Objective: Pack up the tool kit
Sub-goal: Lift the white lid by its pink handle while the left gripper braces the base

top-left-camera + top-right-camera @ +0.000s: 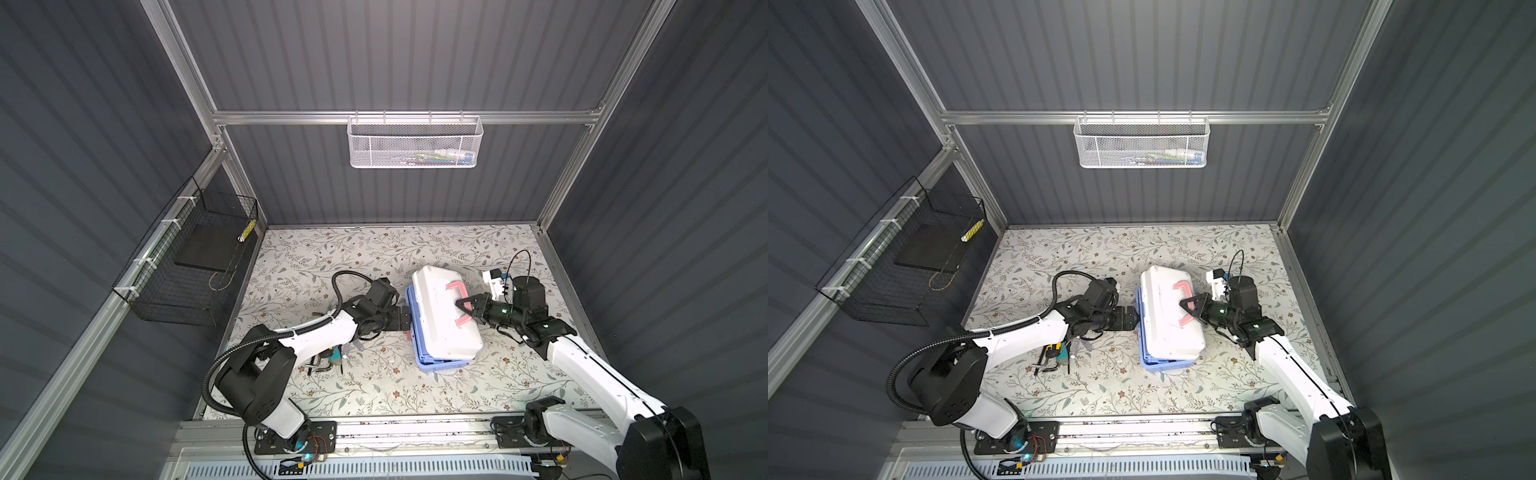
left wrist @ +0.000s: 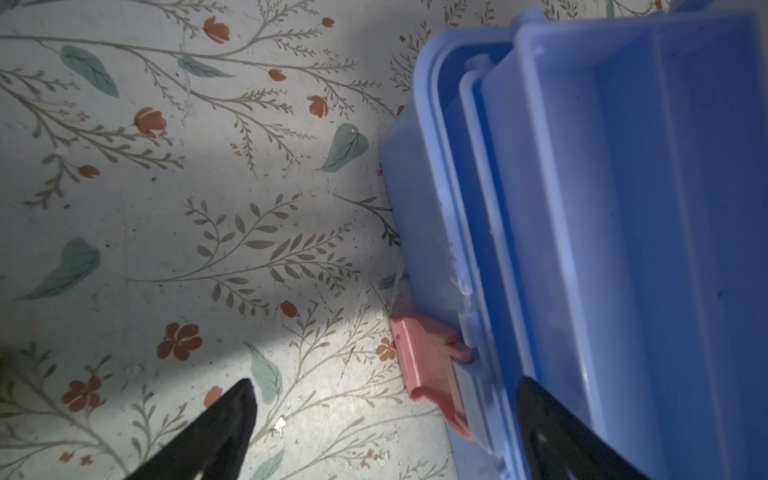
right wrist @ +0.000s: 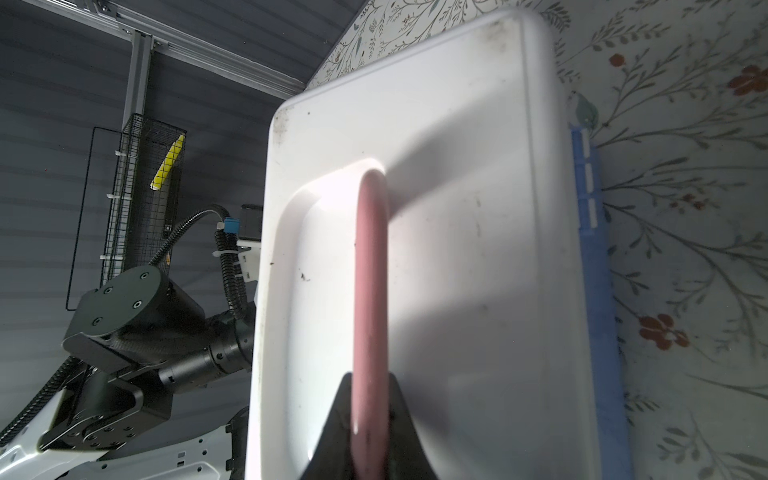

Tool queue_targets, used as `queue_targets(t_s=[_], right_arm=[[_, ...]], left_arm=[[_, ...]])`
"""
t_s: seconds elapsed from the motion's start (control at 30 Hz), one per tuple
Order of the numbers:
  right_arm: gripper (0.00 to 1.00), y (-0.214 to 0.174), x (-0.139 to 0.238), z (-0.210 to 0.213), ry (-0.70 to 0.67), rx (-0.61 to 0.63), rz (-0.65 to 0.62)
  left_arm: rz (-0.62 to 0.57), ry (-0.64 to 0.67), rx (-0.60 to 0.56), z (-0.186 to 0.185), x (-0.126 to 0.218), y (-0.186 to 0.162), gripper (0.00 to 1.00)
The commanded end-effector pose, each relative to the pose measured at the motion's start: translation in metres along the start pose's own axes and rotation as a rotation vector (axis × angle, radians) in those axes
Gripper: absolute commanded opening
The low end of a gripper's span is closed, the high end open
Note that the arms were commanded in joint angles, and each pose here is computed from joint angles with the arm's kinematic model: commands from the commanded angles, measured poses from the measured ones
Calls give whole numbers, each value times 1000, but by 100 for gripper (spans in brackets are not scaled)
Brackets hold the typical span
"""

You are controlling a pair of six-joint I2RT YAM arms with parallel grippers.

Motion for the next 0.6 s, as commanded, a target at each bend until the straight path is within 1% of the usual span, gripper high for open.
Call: queue_targets(t_s=[0.0, 0.3, 0.57], right_arm=[[0, 10, 4, 19, 81, 53, -37], [0, 12, 5, 19, 92, 49, -41], [0, 17, 14, 8, 72, 30, -53]], left_arm=[[18, -2, 7, 3, -4, -4, 98], [28, 5, 16, 8, -12, -9, 98], [49, 66, 24, 22, -21, -16, 98]])
Point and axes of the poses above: each gripper's point midway between its finger pads, its own x axis back along the fingers, its own z axis along the line the jaws close on, y = z × x, the point moved 2 cm from there along x, back along the fingers, and after that the axes turned 7 degrees about x, right-handed, at the moved point
